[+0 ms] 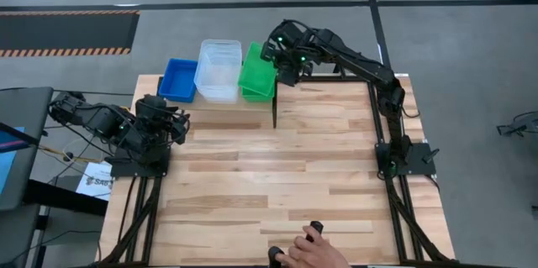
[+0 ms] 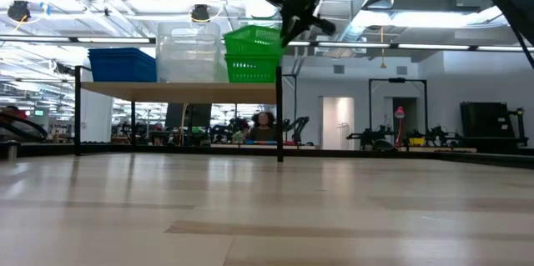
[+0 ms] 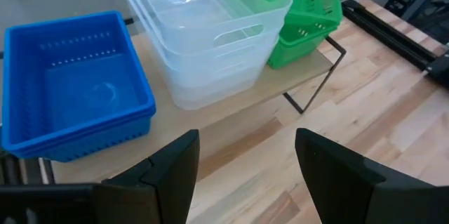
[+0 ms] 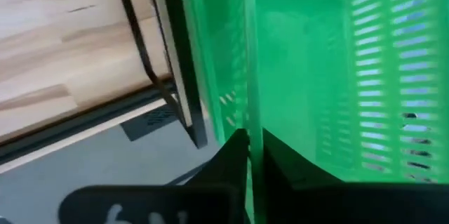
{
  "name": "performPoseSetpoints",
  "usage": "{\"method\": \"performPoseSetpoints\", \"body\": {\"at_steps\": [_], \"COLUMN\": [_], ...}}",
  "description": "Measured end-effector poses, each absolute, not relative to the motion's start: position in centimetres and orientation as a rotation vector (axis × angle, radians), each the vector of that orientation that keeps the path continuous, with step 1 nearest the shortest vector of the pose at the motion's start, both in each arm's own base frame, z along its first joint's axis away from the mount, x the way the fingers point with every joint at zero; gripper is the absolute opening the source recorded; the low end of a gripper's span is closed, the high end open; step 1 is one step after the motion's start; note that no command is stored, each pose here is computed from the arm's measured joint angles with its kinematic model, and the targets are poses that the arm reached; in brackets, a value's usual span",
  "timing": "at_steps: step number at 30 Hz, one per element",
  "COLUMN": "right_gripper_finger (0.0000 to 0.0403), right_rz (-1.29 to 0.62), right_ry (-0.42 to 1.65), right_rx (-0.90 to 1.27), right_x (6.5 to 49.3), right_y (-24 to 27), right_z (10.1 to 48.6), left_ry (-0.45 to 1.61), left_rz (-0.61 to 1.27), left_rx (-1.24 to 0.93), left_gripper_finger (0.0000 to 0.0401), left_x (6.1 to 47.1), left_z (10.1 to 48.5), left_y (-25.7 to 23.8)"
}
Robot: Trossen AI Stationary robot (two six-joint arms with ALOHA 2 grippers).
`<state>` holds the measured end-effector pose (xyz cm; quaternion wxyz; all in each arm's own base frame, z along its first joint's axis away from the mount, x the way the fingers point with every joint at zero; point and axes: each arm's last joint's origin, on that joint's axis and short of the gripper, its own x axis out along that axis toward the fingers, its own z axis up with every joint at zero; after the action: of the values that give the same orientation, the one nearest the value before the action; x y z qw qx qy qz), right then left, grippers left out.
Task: Stack baskets on shelf by color
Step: Stack the green bin on top of the other green bins on the shelf, then return to Home Position
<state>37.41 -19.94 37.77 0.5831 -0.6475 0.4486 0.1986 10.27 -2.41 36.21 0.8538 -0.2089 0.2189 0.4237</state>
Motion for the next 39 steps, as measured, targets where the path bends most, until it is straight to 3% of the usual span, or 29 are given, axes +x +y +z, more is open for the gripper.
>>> {"method": "performPoseSetpoints", "body": {"at_steps": [6,20,26,34,39], "right_gripper_finger": [0.0089,0.0242,0.0249,0.0249,0.0249], "right_rz": [0.348,0.225,0.116,-0.181,-0.152], "right_ry": [1.020,1.018,1.022,0.911,0.745], "right_rx": [-1.459,-1.290,-1.171,-0.776,-0.507], "right_x": [37.5,37.4,36.8,34.4,31.0], "right_y": [-20.2,-20.1,-19.8,-18.6,-16.8], "right_z": [38.5,38.8,39.7,43.2,46.3], "left_ry": [0.469,0.459,0.435,0.255,0.126], "left_rz": [0.891,0.882,0.886,0.897,0.843], "left_rx": [-0.406,-0.389,-0.410,-0.548,-0.625], "left_gripper_finger": [0.0224,0.0224,0.0224,0.0224,0.0224], "left_x": [10.2,9.7,9.4,8.0,6.2], "left_z": [36.2,36.4,36.5,37.7,39.4], "left_y": [-2.4,-2.1,-1.9,-1.1,-0.2]}}
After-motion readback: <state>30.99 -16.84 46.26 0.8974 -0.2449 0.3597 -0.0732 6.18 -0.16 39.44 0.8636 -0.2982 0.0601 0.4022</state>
